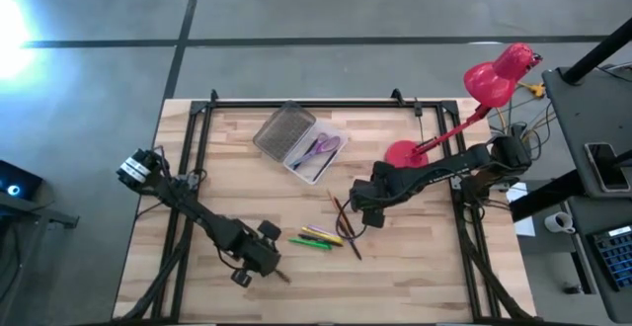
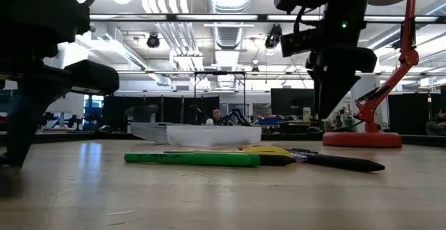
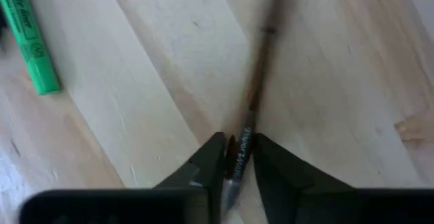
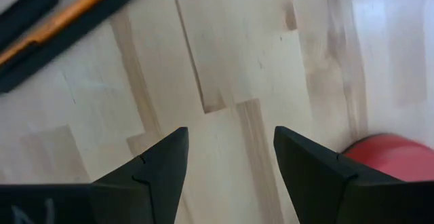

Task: Pick & place school supplies into a supply box
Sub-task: Put the brown pen into the black supply box

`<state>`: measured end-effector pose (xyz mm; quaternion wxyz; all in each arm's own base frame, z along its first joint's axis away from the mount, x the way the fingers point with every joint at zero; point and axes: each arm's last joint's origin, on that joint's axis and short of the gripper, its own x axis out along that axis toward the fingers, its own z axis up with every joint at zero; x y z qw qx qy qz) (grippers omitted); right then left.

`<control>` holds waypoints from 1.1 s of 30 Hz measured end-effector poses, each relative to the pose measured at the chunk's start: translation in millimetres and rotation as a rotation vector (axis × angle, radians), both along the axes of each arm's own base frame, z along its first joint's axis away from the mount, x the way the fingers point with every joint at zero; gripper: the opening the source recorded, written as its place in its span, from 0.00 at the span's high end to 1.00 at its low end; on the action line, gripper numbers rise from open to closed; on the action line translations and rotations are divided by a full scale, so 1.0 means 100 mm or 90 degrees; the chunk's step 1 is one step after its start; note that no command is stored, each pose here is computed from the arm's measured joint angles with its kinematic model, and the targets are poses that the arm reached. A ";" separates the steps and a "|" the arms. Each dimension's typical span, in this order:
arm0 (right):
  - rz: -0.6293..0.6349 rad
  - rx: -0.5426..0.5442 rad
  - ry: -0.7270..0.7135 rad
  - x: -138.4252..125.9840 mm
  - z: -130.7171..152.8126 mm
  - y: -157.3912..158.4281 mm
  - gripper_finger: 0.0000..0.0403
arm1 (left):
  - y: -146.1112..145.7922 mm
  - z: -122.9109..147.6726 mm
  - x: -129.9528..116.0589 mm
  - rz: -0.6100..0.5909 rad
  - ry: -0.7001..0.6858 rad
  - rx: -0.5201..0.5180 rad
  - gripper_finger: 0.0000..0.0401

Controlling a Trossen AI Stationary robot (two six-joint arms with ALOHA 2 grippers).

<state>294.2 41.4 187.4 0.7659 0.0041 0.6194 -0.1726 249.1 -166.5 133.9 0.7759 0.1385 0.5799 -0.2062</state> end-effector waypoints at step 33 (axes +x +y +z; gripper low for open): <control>-0.462 -0.035 -0.313 -0.54 0.31 -0.02 0.48 | 2.36 0.71 0.13 0.978 -0.310 -0.577 0.96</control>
